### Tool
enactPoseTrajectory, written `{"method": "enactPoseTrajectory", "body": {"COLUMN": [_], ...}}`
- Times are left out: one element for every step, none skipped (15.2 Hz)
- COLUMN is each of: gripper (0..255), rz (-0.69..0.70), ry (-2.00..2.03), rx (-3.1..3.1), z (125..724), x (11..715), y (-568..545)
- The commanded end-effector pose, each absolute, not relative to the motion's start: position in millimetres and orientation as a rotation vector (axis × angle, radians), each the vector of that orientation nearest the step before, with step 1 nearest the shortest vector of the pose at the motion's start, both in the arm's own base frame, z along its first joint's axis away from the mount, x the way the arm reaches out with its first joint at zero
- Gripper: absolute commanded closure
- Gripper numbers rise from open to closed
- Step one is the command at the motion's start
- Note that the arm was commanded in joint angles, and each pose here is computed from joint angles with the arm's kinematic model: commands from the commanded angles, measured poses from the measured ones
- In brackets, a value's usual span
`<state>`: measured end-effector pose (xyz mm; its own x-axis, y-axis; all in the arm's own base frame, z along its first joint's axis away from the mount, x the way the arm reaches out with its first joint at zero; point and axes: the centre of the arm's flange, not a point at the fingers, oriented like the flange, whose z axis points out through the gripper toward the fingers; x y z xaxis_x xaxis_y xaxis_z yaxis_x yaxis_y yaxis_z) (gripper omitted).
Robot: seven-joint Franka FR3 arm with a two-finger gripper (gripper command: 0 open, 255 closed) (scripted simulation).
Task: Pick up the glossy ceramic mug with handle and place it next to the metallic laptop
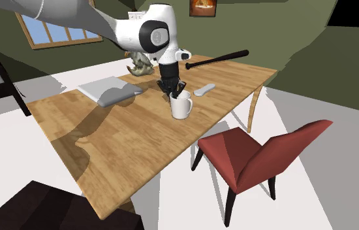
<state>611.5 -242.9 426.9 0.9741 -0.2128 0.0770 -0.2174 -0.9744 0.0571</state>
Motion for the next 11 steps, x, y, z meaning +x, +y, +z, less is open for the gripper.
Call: {"method": "enactPoseTrajectory", "body": {"gripper": [255, 255, 255, 255, 255, 255, 255, 255, 255, 255, 255], "rz": [0.108, 0.108, 0.108, 0.108, 0.108, 0.108, 0.108, 0.108, 0.108, 0.108, 0.108], "ry": [-0.333, -0.333, -0.333, -0.333, -0.333, -0.333, -0.333, -0.333, -0.333, -0.333, -0.333], "rx": [3.056, 3.056, 3.056, 3.056, 3.056, 3.056, 3.056, 3.056, 3.056, 3.056, 3.056], "z": [438, 443, 448, 453, 459, 464, 469, 475, 480, 485, 490], "x": [612, 612, 612, 612, 612, 612, 612, 612, 612, 612, 612], "y": [-242, -242, -242, -242, -242, -242, -242, -242, -242, -242, -242]}}
